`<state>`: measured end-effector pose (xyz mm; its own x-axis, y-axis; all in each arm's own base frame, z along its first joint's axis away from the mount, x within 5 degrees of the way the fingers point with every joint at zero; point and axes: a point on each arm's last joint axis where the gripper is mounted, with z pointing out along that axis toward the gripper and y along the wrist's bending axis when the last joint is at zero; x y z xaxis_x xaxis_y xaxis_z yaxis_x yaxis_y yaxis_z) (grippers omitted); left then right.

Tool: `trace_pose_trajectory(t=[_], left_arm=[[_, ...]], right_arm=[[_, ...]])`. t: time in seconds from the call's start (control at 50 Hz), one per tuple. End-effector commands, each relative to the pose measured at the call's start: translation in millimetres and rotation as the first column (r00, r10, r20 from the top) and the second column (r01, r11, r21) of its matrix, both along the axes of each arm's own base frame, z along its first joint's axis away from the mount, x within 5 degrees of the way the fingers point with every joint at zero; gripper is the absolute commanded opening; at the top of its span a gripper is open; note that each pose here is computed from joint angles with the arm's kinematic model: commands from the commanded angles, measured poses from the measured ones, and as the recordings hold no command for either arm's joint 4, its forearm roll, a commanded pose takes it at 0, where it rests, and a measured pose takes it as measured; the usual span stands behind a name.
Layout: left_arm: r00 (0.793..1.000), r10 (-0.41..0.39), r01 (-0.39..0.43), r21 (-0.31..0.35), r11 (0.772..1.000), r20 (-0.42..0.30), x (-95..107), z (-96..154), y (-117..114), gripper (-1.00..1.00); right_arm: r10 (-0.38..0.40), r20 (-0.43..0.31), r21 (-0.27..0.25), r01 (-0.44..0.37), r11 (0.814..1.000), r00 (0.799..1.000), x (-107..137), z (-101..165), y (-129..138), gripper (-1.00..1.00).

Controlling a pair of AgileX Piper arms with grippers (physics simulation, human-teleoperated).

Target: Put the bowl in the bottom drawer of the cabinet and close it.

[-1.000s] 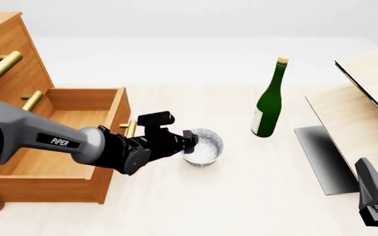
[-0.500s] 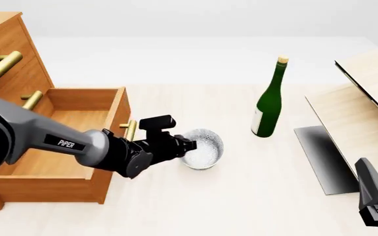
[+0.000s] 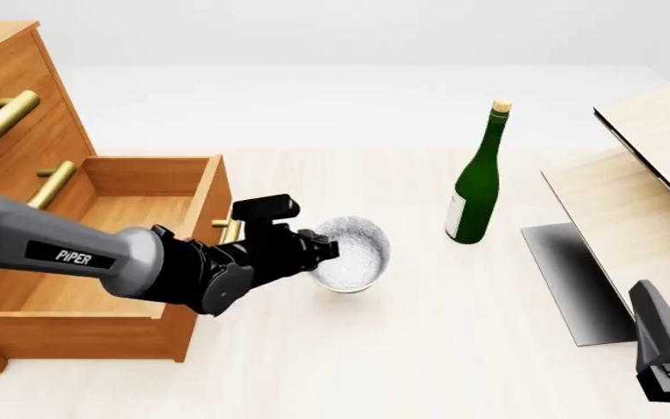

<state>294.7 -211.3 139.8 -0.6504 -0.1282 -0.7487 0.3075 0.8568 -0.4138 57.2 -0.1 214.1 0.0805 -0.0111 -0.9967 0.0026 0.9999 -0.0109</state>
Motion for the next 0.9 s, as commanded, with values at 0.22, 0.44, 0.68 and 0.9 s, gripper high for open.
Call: trace_pose_trajectory(t=[0.22, 0.44, 0.68, 0.9], left_arm=[[0.998, -0.002, 0.001, 0.003, 1.000, 0.063, -5, 22, 12, -1.00], [0.997, -0.009, 0.009, 0.000, 1.000, 0.083, -9, 30, 14, -1.00], [0.991, -0.011, 0.010, 0.010, 1.000, 0.131, -14, 45, 24, -1.00], [0.988, -0.015, 0.012, 0.019, 1.000, 0.156, -20, 55, 30, -1.00]], right_arm=[[0.000, 0.000, 0.000, 0.000, 1.000, 1.000, 0, 0, 0, 1.00], [0.000, 0.000, 0.000, 0.000, 1.000, 1.000, 0, 0, 0, 1.00], [0.000, 0.000, 0.000, 0.000, 1.000, 1.000, 0, 0, 0, 1.00], [0.000, 0.000, 0.000, 0.000, 1.000, 1.000, 0, 0, 0, 1.00]])
